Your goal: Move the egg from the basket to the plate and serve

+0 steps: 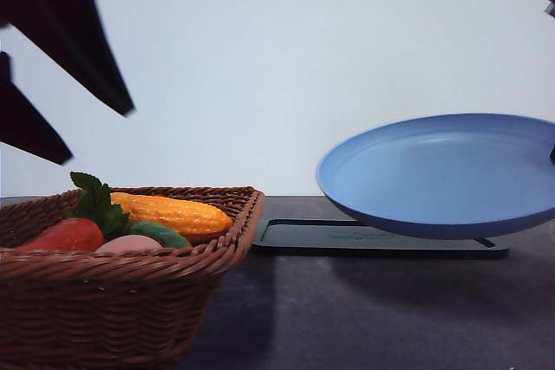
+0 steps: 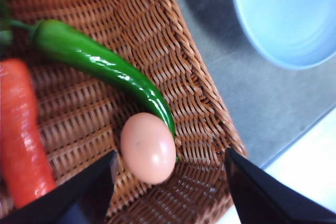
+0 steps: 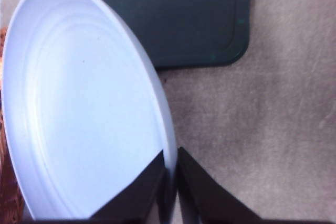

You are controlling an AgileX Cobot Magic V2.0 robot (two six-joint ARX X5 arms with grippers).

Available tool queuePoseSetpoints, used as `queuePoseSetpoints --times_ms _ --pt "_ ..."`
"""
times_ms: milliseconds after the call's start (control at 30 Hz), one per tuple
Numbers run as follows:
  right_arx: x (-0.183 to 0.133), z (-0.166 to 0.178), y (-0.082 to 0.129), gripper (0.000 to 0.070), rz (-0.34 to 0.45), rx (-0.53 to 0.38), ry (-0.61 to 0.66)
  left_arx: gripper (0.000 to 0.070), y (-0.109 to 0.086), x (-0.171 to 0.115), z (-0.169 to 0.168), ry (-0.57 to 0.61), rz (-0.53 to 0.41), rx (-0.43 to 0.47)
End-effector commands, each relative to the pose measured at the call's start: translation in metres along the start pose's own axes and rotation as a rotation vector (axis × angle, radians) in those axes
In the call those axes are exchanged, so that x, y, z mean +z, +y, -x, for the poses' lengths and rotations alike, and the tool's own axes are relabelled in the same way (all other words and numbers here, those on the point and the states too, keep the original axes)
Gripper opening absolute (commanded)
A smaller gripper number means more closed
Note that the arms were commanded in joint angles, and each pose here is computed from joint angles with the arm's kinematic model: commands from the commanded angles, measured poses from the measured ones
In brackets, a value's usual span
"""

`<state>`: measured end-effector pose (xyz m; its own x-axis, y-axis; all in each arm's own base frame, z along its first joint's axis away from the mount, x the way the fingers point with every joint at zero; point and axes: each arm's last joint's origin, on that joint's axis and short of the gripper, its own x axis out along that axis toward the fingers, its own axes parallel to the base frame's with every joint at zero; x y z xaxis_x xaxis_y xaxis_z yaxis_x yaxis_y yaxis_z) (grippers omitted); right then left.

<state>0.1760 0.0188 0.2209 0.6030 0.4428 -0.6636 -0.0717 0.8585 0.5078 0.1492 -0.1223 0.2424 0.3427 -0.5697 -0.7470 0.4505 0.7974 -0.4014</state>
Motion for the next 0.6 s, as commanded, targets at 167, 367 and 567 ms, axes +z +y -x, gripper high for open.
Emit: queuePoseSetpoints --times_ms 167,367,567 --pt "0.002 0.005 0.001 0.0 -0.015 0.005 -0.022 0.0417 -0.013 0.011 -0.034 0.111 -0.037 0.045" --pt "0.002 0.005 0.001 0.0 -0.016 0.005 -0.019 0.0409 -0.012 0.011 -0.065 0.214 -0.04 0.087" --pt "0.002 0.005 0.001 0.0 -0.015 0.004 -0.019 0.0409 -0.006 0.007 -0.084 0.278 -0.03 0.129"
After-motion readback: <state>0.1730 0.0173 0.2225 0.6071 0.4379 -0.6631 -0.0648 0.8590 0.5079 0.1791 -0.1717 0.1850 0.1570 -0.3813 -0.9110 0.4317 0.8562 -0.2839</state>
